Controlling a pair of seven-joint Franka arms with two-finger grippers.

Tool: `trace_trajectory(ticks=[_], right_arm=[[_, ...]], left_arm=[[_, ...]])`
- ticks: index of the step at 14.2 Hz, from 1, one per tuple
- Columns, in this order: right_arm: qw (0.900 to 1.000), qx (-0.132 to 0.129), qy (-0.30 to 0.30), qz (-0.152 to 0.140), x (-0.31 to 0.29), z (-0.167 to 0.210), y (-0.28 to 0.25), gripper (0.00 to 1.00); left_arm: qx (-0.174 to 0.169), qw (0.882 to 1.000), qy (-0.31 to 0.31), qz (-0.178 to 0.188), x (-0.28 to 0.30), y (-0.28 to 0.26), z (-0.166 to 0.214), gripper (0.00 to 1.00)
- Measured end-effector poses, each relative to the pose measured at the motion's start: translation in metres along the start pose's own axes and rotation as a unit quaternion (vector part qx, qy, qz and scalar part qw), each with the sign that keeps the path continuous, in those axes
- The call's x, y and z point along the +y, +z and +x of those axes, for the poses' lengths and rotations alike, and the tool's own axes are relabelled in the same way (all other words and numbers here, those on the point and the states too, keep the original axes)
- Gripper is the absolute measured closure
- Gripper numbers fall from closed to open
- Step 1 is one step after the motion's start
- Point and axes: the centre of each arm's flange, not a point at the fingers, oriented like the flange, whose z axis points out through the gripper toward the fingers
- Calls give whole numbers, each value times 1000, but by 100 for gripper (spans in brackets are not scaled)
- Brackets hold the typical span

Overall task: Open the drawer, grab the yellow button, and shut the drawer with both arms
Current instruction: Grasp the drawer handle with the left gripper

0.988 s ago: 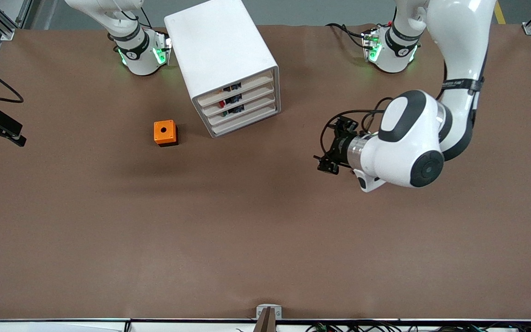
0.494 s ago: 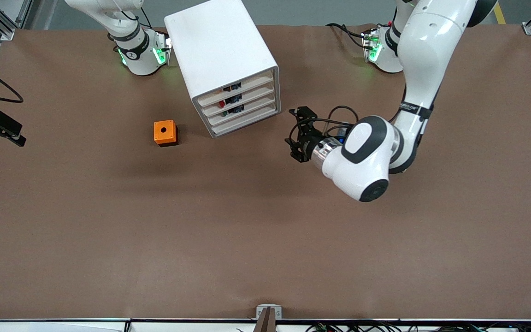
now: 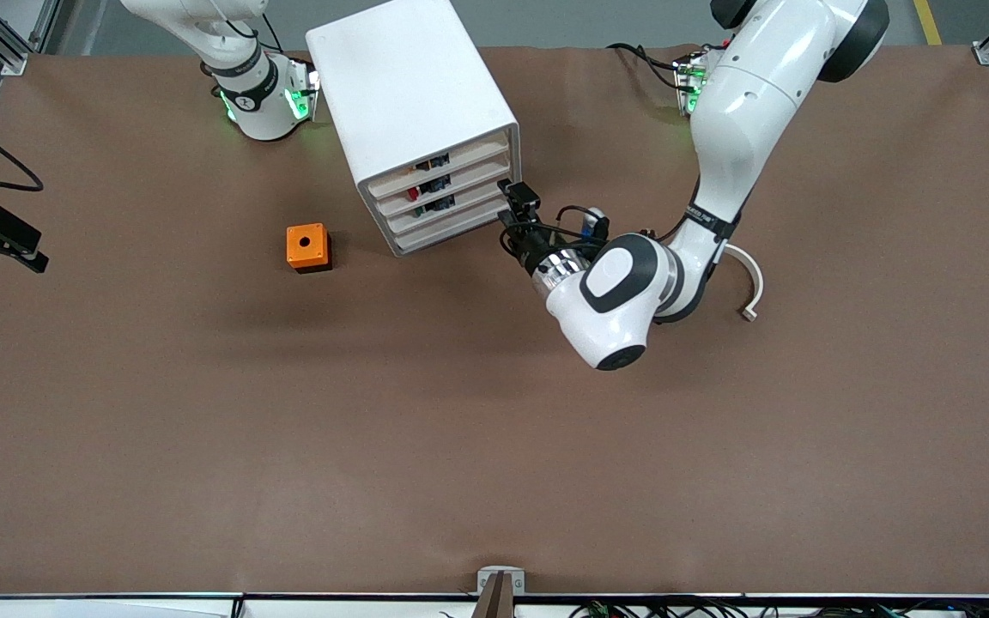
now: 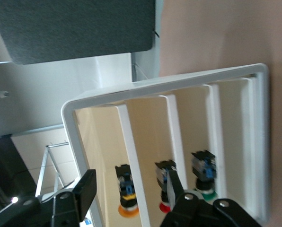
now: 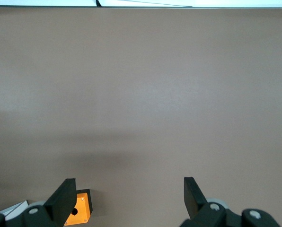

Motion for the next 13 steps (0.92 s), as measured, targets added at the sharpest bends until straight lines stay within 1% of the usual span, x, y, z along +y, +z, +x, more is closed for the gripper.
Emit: trace_trajectory(ticks=[1,2,6,10,11,12,13], right_arm=[[1000,0,0,0,0,0,0,0],[1000,0,0,0,0,0,0,0],[1000,1,0,0,0,0,-1,0],[1000,4,1,0,1,1,-4,0],[1000,4,1,0,1,1,-4,0],[1000,5,1,-1,1,1,-4,0],[1000,5,1,-1,1,1,-5,0]], left_arm=[[8,1000,-1,9,0,9,-2,37],[17,1000,-2,16,0,18,-4,47],[59,997,-6,49,2,56,-9,48],[94,993,-26,68,9,96,-12,49],[99,992,-32,71,12,103,-11,51],[102,991,-36,73,15,108,-11,51],[104,991,-40,76,18,111,-10,57]])
